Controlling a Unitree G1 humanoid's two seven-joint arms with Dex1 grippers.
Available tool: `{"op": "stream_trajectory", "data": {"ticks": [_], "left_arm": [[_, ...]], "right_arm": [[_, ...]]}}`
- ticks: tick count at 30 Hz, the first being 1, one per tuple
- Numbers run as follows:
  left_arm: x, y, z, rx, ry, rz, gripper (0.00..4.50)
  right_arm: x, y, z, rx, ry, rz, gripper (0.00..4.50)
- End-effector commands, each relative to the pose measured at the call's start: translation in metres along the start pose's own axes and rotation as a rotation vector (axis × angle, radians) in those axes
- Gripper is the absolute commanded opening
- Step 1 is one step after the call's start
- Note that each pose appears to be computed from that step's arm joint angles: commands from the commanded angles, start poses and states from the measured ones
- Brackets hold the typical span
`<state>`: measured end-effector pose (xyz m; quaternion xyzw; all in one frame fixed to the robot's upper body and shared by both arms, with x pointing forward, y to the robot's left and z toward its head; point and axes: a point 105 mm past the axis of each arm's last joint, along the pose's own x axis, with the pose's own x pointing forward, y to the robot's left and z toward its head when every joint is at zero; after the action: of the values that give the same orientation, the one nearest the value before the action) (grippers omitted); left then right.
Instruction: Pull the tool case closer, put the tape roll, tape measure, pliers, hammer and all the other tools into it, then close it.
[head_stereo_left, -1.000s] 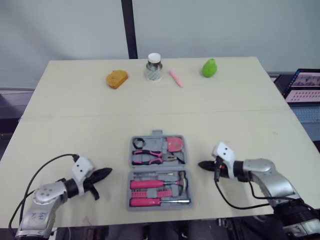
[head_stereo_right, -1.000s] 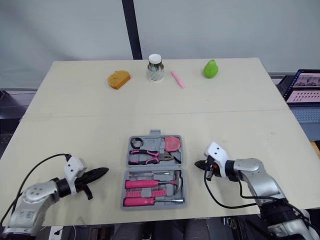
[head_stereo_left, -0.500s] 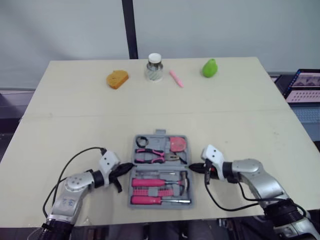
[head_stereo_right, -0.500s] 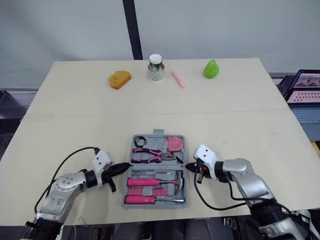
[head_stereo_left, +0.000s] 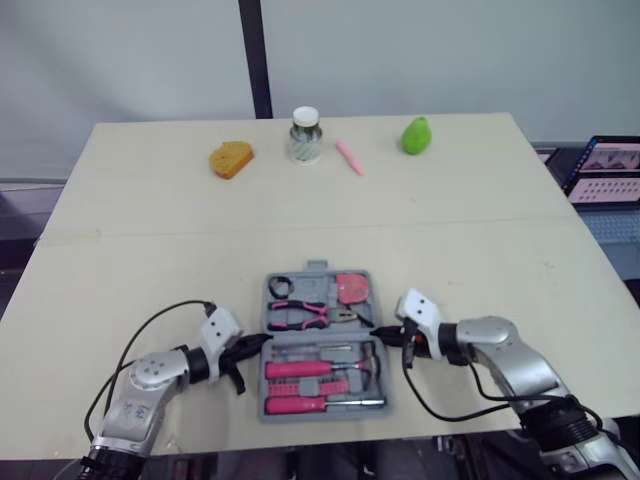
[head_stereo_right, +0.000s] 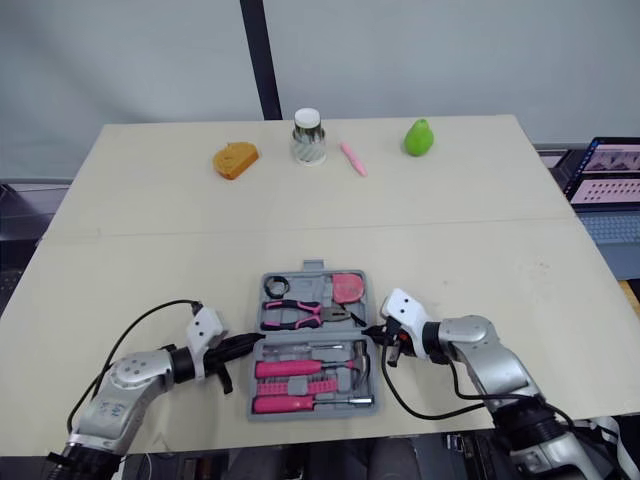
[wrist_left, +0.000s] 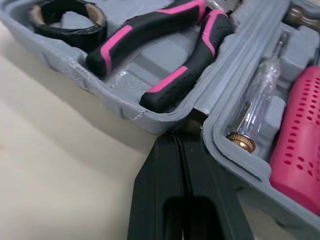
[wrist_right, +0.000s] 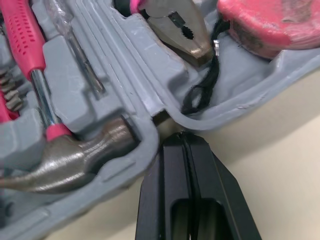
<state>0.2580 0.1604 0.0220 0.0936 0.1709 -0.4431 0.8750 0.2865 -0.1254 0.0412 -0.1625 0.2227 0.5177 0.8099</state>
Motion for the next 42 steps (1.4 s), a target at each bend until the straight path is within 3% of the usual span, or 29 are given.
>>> {"op": "stream_trajectory", "data": {"ticks": [1,16,42], "left_arm": [[-0.002,-0.016,-0.014,-0.033,0.047,-0.06,0.04],[-0.007,-0.031,-0.027,-0.06,0.078,-0.078,0.04],[-0.012,-0.034,-0.031,-0.076,0.092,-0.086,0.04]], "right_arm": [[0.003,0.017,0.005,-0.018,-0.01,0.08,0.0],[0.002,0.035,0.001,-0.009,0.01,0.126,0.0],[0.004,0.035,0.0,-0.019,0.02,0.127,0.0]]}}
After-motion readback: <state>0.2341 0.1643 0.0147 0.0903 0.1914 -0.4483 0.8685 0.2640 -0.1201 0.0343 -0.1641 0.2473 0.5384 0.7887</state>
